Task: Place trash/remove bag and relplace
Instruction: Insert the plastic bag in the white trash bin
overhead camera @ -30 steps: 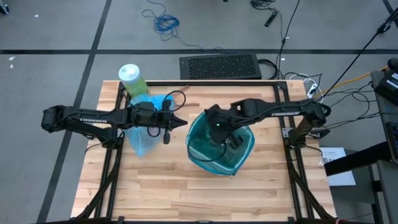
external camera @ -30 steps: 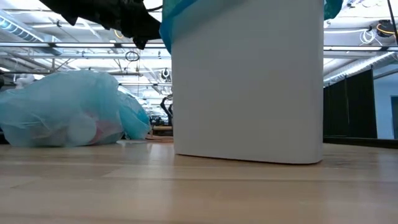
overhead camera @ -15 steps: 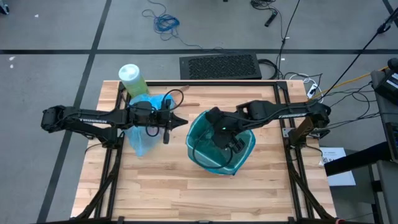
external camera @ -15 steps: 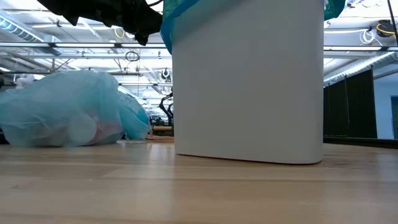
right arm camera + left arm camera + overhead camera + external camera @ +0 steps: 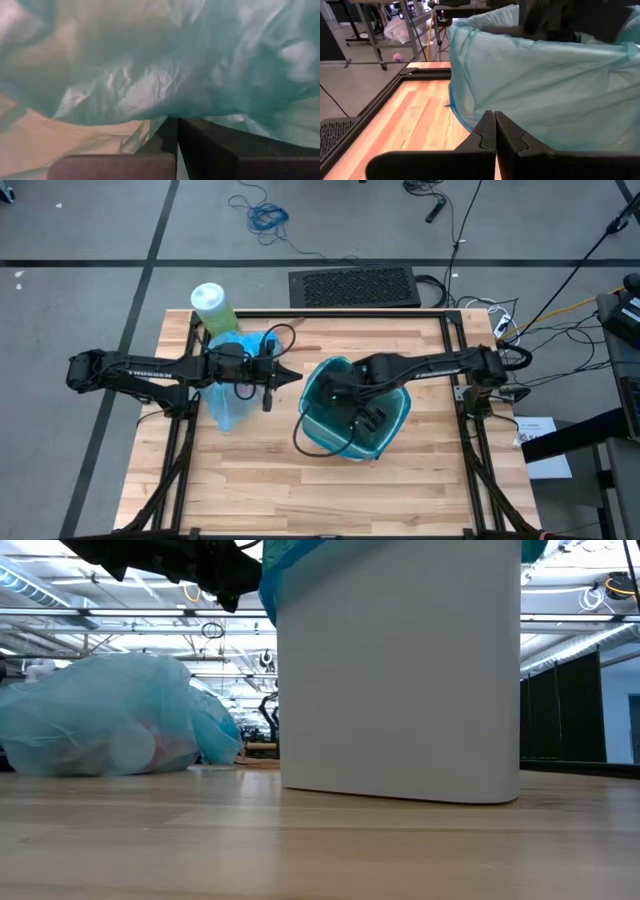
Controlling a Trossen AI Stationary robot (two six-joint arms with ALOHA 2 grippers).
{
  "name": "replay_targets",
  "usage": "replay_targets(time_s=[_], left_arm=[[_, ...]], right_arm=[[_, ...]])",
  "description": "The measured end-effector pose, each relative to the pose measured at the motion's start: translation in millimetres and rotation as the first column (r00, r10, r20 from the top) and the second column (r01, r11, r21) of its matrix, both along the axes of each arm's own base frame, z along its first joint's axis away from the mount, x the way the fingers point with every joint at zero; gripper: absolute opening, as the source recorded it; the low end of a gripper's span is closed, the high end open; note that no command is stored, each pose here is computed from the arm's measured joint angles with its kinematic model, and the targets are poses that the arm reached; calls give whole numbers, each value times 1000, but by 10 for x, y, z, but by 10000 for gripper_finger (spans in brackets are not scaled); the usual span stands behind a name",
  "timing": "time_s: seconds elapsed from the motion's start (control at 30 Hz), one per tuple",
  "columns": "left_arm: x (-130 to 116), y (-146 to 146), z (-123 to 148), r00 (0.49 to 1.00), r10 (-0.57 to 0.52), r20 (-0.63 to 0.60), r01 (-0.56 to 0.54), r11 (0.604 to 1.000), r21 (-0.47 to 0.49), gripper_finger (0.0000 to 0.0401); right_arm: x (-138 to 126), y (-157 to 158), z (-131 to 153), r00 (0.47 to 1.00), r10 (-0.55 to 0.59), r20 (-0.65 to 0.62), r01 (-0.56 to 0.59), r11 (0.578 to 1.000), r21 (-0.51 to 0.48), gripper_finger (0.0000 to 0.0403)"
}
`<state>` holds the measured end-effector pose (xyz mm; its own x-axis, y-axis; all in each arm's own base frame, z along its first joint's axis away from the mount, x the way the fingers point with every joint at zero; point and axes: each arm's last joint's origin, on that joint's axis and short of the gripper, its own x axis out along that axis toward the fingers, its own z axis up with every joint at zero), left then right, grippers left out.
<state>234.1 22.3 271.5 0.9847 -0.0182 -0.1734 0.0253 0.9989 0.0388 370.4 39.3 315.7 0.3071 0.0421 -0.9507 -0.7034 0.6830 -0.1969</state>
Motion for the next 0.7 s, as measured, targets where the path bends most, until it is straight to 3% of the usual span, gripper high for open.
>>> replay_targets(time_s=[0.43,0.7], left_arm=[[-1,0,-3,1000,-1,-3,1,1000,3,0],[5,0,28,1000,-1,30,1,1000,9,0]], right_arm=[[131,23,-308,992,-11,-123,16,999,39,0],[33,49,-138,996,-24,-82,28,999,42,0]])
